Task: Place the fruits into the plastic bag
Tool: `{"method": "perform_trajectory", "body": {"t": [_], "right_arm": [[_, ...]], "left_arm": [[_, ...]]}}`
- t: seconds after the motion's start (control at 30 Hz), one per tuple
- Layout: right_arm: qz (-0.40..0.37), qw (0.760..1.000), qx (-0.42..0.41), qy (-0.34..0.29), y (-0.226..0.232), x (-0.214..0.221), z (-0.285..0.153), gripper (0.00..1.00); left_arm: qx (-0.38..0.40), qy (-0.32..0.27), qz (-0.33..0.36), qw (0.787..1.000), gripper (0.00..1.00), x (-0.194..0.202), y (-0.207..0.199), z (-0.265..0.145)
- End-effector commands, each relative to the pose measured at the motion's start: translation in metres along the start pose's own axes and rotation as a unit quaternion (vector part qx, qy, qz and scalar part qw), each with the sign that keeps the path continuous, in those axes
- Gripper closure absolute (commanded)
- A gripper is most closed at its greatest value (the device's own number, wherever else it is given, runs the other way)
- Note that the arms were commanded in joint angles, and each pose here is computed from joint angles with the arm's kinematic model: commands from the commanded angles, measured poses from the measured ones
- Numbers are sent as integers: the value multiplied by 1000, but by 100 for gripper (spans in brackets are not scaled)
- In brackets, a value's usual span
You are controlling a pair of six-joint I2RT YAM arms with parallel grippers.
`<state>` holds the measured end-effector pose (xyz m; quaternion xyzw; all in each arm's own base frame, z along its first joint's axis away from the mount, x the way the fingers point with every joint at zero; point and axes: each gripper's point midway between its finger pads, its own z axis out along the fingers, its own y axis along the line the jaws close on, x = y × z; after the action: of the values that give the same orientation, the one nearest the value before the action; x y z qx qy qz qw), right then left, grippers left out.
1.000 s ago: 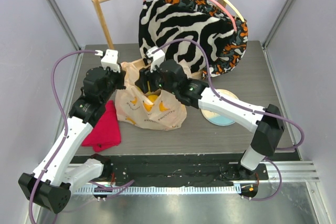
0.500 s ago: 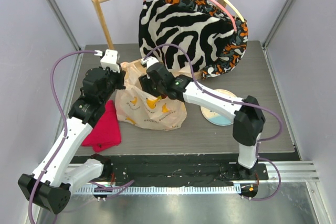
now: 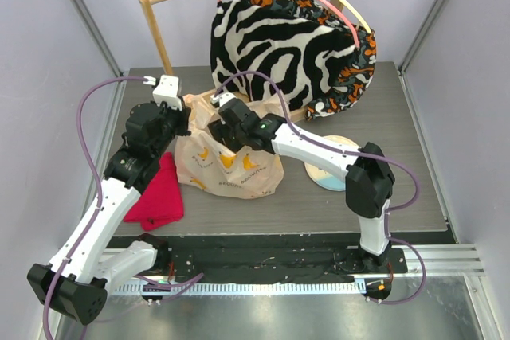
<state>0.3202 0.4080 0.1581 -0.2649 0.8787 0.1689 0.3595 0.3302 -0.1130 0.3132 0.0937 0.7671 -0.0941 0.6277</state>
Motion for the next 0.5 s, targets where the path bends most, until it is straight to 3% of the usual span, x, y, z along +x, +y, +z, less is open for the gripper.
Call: {"method": "perform_trajectory", "body": {"t": [0.0, 0.03, 0.2, 0.33, 0.37, 0.47], "right_arm": [[2, 994, -44, -102, 16, -67, -49, 25], [2, 993, -44, -112, 16, -74, -54, 20], [0, 985, -48, -168, 15, -98, -86, 20], [3, 963, -75, -259, 14, -120, -134, 20], [8, 946, -92, -310, 16, -138, -166, 20], [9, 932, -102, -349, 13, -139, -189, 20]], "left_arm": [[4, -34, 0, 999, 100, -18, -2, -4], [3, -33, 0, 999, 100, -17, -1, -3], [0, -35, 0, 999, 100, -18, 0, -5], [0, -35, 0, 999, 100, -18, 0, -4], [1, -35, -1, 999, 100, -18, -1, -5], [1, -34, -1, 999, 100, -18, -1, -4]]}}
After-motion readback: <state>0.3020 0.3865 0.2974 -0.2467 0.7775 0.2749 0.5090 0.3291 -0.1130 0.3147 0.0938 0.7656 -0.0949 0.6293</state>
